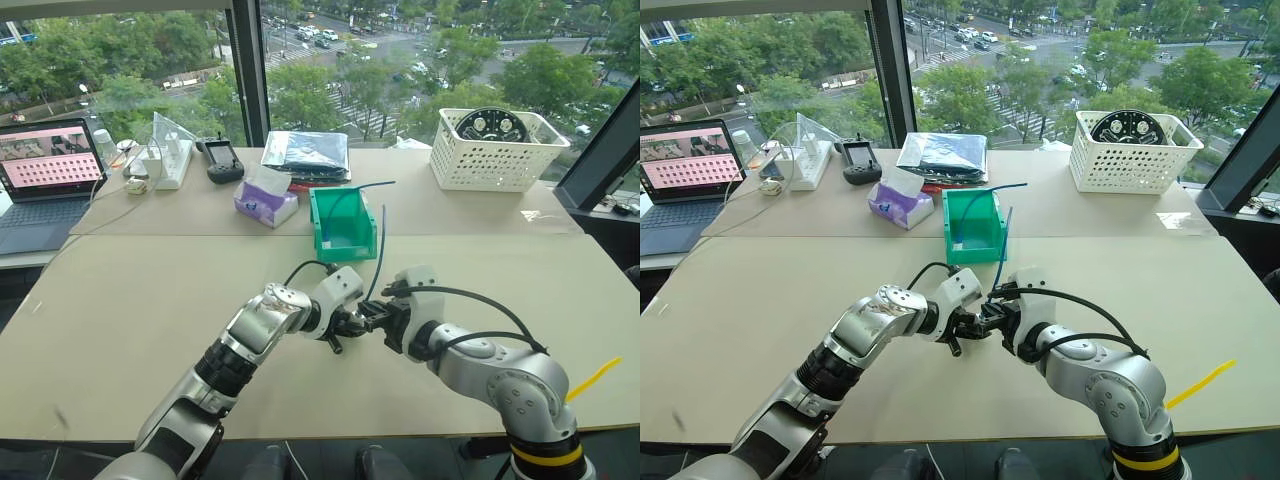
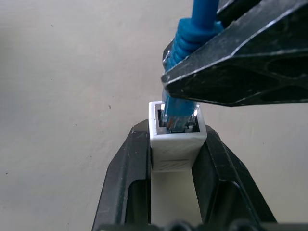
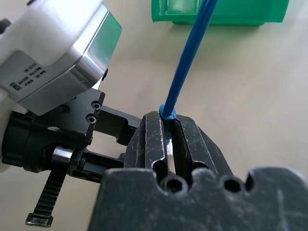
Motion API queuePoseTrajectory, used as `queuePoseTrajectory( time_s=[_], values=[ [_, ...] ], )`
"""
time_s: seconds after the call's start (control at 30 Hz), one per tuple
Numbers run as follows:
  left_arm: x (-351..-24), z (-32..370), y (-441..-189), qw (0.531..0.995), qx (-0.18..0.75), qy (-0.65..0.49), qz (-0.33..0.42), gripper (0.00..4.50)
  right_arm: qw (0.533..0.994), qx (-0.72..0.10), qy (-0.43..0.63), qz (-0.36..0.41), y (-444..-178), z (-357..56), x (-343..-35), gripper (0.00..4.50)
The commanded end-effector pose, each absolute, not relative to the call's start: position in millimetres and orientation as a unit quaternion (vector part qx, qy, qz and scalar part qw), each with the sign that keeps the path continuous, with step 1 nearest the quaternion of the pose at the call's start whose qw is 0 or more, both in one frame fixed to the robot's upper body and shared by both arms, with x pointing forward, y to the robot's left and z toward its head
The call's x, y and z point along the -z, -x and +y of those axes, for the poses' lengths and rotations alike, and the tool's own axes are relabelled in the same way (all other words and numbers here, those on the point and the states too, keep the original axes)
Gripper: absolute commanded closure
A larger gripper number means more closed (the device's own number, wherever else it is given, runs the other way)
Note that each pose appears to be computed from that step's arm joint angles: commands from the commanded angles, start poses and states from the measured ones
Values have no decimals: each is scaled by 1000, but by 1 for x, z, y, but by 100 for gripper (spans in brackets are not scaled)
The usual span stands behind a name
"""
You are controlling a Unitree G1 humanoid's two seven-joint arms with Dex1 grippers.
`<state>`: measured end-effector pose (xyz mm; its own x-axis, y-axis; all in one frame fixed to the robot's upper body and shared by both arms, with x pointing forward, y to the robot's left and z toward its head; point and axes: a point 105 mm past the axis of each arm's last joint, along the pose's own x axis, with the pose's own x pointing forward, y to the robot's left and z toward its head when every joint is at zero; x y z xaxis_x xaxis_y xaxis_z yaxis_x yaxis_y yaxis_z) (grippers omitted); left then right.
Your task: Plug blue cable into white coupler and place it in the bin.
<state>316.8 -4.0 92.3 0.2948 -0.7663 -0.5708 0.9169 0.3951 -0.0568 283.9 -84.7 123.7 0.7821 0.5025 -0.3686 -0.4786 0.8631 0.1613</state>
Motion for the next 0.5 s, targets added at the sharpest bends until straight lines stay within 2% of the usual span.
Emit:
queuePoseTrajectory(
  time_s=[0.03, 0.27, 0.5],
  values=[
    [-111, -16, -316, 795, 542, -144, 229, 381, 906, -298, -25, 300, -261, -75, -79, 450],
    [-109, -13, -316, 801, 534, -137, 233, 381, 892, -288, -47, 345, -253, -85, -50, 450],
    [-110, -12, -316, 804, 531, -133, 234, 381, 886, -283, -52, 363, -250, -88, -34, 450]
  ],
)
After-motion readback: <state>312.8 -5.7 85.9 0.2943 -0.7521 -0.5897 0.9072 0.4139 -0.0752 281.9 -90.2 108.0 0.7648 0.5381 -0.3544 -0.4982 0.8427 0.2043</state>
